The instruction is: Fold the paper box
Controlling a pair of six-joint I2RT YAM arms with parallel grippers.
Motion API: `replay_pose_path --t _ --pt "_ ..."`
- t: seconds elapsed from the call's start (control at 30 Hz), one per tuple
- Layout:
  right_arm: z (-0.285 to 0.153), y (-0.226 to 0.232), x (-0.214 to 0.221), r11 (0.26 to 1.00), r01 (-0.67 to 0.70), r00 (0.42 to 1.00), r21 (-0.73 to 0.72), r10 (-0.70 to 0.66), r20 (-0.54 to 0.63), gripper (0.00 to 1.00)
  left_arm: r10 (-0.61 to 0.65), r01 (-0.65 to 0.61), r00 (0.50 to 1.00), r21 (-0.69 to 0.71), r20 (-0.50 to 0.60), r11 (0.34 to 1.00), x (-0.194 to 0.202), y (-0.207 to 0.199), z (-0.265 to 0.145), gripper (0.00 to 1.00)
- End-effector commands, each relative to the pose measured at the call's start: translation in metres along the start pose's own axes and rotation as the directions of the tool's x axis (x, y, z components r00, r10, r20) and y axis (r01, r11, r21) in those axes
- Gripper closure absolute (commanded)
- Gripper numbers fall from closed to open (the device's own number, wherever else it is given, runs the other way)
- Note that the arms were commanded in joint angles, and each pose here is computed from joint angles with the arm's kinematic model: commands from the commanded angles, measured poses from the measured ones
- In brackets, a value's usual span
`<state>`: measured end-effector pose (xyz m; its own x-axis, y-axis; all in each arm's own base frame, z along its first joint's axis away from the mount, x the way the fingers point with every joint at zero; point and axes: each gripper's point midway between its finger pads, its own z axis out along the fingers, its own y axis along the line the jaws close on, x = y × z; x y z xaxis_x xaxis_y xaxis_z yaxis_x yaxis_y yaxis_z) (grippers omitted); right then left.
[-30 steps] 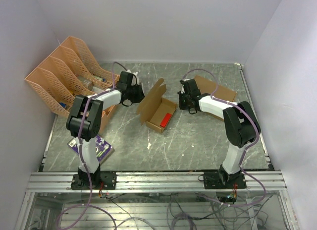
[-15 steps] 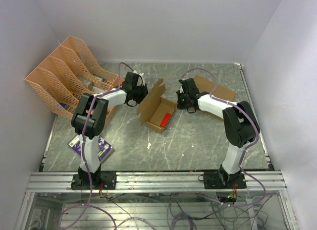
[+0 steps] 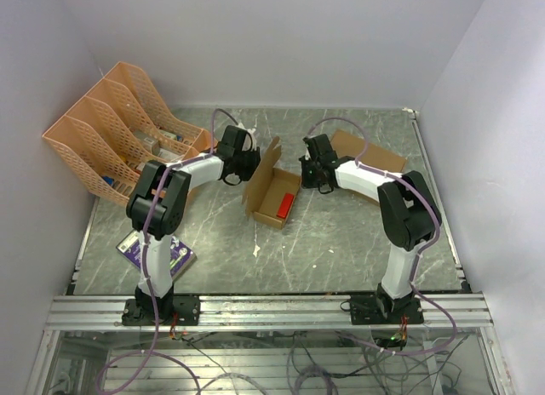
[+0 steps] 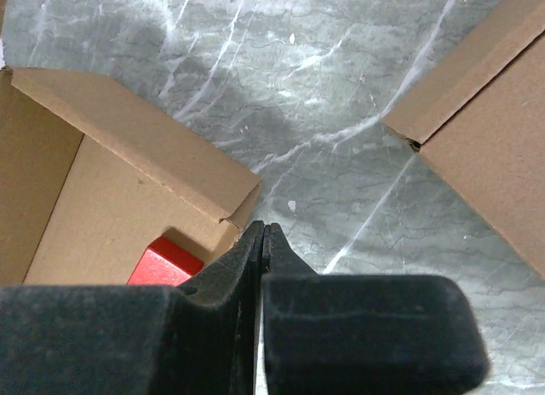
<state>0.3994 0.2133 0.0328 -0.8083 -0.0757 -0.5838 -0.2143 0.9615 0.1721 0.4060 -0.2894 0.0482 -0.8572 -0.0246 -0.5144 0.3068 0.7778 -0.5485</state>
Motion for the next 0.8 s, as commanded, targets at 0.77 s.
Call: replay_pose_path --t 0.77 --pt "0.015 0.008 -0.01 0.983 0.18 0.984 -0.023 -0.18 0.02 1.0 0.08 -0.077 0.995 0.039 -0.067 0.996 -0.003 -0.017 0.021 0.93"
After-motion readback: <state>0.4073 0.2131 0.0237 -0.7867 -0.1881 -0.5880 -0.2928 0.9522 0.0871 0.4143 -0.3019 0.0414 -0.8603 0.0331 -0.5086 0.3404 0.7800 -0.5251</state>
